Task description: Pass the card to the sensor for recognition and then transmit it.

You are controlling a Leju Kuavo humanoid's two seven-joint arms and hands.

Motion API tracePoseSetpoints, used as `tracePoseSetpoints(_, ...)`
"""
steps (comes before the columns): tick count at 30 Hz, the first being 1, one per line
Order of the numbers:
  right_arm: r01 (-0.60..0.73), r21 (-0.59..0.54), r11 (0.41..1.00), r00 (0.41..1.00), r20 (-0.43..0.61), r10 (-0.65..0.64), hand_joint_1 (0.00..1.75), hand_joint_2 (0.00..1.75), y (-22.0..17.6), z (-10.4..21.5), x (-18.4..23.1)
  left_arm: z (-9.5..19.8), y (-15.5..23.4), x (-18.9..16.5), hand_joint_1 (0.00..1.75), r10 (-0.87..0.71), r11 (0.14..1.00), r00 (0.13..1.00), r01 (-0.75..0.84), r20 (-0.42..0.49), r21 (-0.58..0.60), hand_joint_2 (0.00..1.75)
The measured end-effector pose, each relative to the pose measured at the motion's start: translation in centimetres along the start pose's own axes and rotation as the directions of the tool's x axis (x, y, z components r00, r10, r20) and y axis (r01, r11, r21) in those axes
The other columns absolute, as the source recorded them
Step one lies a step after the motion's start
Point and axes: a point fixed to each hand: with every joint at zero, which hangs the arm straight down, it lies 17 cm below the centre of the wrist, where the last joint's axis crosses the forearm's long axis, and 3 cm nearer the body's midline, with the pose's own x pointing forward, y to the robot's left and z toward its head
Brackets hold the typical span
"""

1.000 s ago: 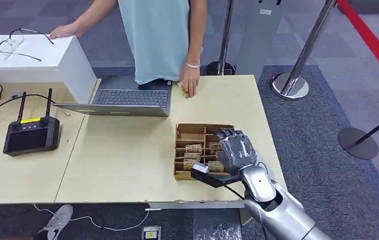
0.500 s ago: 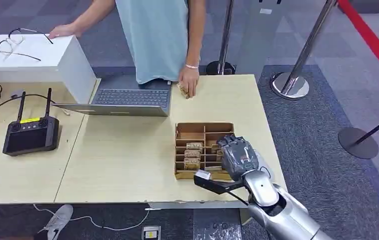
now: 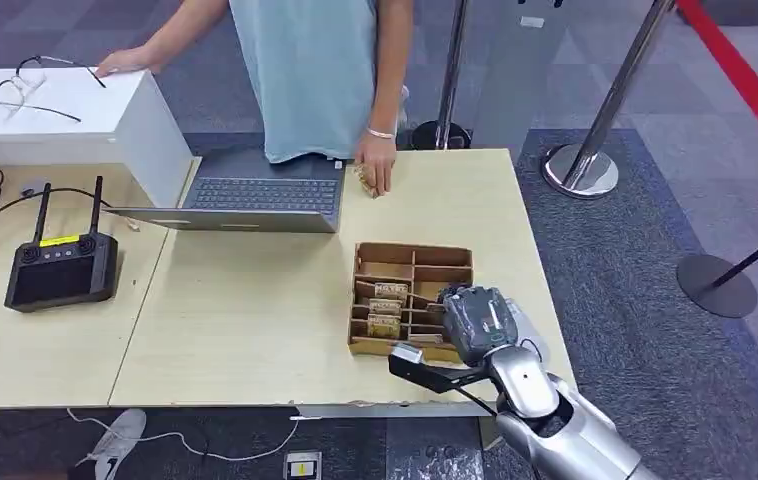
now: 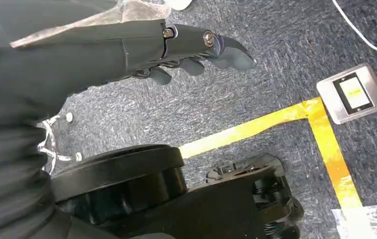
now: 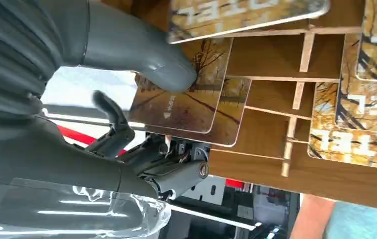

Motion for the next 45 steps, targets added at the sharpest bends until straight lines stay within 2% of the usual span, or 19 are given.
tracePoseSetpoints(12, 0.033, -0.036, 0.999, 0.999, -0.027, -0.034, 1.75, 1.75, -1.4, -0.7, -0.5, 0.0, 0.0, 0.1, 0.00, -0.005, 1.000, 1.000, 0.005, 0.008, 0.001, 1.75)
tracePoseSetpoints(30, 0.113, -0.198, 0.974, 0.992, -0.031, -0.122, 1.75, 1.75, -9.6, -5.4, -1.2, 0.0, 0.1, 0.3, 0.00, -0.017, 1.000, 1.000, 0.017, 0.019, 0.003, 1.75)
tracePoseSetpoints(45, 0.178, -0.229, 0.957, 0.981, -0.032, -0.190, 1.75, 1.75, -10.7, -5.8, -1.3, 0.0, 0.1, 0.3, 0.00, -0.019, 1.000, 1.000, 0.018, 0.021, 0.006, 1.75)
